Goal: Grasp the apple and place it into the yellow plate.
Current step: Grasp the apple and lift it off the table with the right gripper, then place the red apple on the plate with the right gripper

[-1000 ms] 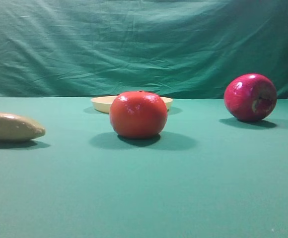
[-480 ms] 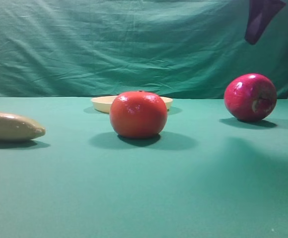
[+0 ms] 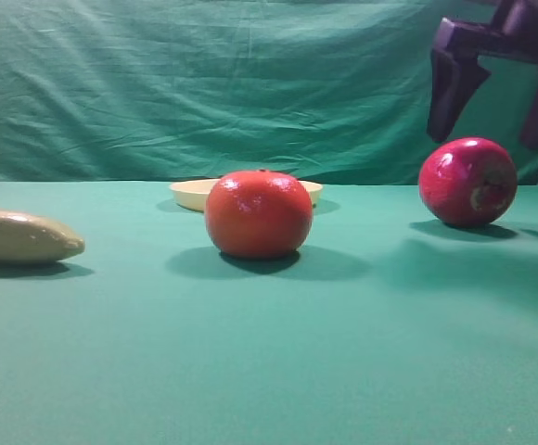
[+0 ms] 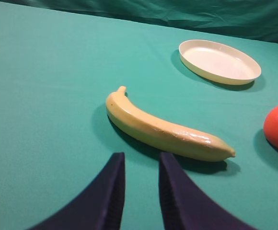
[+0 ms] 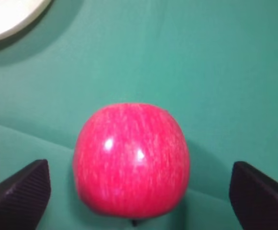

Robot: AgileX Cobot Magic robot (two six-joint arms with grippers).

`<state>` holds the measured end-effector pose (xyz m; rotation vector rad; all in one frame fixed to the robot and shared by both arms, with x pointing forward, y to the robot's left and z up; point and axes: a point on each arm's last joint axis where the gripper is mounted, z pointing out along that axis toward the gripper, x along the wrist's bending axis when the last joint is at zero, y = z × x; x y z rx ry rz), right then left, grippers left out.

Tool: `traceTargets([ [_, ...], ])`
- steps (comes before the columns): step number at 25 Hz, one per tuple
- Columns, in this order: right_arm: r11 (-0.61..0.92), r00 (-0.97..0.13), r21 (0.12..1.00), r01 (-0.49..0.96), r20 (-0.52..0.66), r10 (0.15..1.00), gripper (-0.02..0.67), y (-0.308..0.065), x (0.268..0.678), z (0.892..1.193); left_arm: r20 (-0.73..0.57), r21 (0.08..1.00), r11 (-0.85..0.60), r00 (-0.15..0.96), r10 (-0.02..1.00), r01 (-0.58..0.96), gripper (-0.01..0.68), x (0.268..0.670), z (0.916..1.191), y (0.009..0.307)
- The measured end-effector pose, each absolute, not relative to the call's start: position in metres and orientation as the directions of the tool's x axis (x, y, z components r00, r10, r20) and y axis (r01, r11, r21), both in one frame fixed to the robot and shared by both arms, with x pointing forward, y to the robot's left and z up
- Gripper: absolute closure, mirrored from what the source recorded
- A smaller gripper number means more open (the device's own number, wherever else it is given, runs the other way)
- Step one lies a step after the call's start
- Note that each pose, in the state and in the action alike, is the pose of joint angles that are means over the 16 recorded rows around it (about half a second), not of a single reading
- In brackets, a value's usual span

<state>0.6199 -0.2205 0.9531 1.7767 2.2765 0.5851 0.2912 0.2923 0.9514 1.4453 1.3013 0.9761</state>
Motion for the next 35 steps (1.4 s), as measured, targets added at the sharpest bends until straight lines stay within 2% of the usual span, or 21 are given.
traceTargets([
  [9,0.215,-0.271,0.411,0.886,0.084,0.959,0.07,-0.219,0.629,0.936,-0.024,0.967,-0.008,0.123,0.992,0.254,0.516,0.291,0.951,0.292],
  [17,0.243,-0.319,0.49,0.837,0.077,0.945,0.111,-0.205,0.647,0.966,-0.024,0.967,-0.008,0.123,0.992,0.254,0.516,0.291,0.951,0.292],
  [26,0.353,-0.473,0.597,0.72,0.05,0.88,0.123,-0.149,0.672,1.01,-0.024,0.967,-0.008,0.123,0.992,0.254,0.516,0.291,0.951,0.292],
  [30,0.407,-0.539,0.61,0.68,0.039,0.842,0.127,-0.119,0.684,1.011,-0.024,0.967,-0.008,0.123,0.992,0.254,0.516,0.291,0.951,0.292],
  [35,0.449,-0.586,0.607,0.655,0.033,0.81,0.127,-0.093,0.7,0.998,-0.024,0.967,-0.008,0.123,0.992,0.254,0.516,0.291,0.951,0.292],
])
